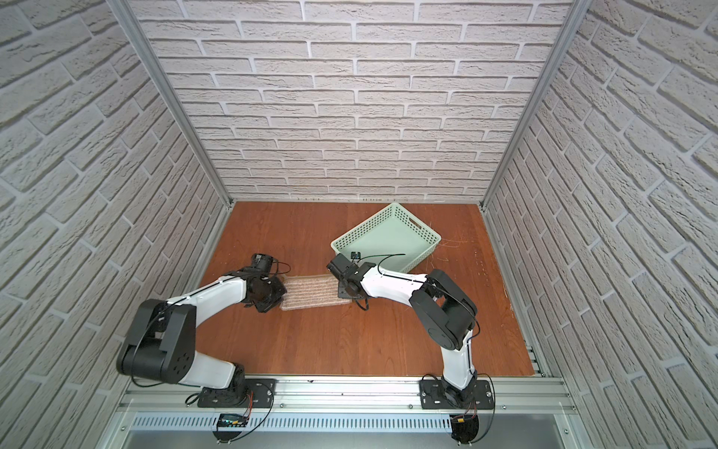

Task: Fold the square dishcloth
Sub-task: Fold the cleaning item at the center of the board.

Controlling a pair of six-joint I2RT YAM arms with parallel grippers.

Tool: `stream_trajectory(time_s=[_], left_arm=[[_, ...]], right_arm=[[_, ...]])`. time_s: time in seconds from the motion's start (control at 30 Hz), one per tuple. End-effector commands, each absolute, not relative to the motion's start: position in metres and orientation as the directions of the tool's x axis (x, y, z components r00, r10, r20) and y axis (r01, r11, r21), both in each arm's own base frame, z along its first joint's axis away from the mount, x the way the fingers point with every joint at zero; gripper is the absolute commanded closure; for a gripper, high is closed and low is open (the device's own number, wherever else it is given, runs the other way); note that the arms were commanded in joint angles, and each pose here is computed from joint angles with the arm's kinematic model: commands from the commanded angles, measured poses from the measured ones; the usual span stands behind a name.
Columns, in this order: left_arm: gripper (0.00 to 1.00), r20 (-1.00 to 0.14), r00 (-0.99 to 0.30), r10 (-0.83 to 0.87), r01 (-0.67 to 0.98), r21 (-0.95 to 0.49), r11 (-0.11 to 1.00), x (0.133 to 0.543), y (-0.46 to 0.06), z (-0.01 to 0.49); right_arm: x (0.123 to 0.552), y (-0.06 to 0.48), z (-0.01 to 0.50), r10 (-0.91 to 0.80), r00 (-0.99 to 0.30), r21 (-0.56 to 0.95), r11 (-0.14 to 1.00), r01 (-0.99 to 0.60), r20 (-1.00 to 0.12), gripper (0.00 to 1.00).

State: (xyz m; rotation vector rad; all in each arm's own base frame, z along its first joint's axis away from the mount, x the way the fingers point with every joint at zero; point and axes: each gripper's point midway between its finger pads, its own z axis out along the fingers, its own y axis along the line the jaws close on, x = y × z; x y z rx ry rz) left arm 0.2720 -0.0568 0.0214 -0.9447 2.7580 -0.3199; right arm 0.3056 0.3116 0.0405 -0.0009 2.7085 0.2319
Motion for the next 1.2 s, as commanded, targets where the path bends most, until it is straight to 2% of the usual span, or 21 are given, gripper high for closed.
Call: stream_trajectory(time_s=[0.0, 0.2, 0.47, 0.87, 1.17], left_arm=[[1.00, -0.122, -0.787, -0.605, -0.590, -0.142, 0.795, 0.239, -0.043, 0.030], [1.00, -0.243, -0.790, -0.563, -0.563, -0.078, 0.823, 0.239, -0.036, 0.071], [1.00, -0.307, -0.841, -0.445, -0.467, -0.003, 0.884, 0.256, -0.066, 0.096], [1.00, -0.285, -0.921, -0.265, -0.266, -0.038, 0.963, 0.298, -0.175, 0.097], [1.00, -0.256, -0.934, -0.248, -0.219, -0.136, 0.966, 0.306, -0.206, 0.089]], right_arm=[[0.306, 0.321, 0.036, 0.020, -0.918, 0.197, 0.978, -0.064, -0.397, 0.79], [0.306, 0.323, 0.035, 0.022, -0.921, 0.198, 0.978, -0.060, -0.388, 0.79], [0.310, 0.317, 0.043, 0.030, -0.911, 0.178, 0.983, -0.048, -0.412, 0.80], [0.308, 0.292, 0.062, 0.084, -0.895, 0.197, 0.980, -0.004, -0.439, 0.81], [0.309, 0.241, 0.092, 0.151, -0.843, 0.151, 0.985, 0.084, -0.516, 0.81]])
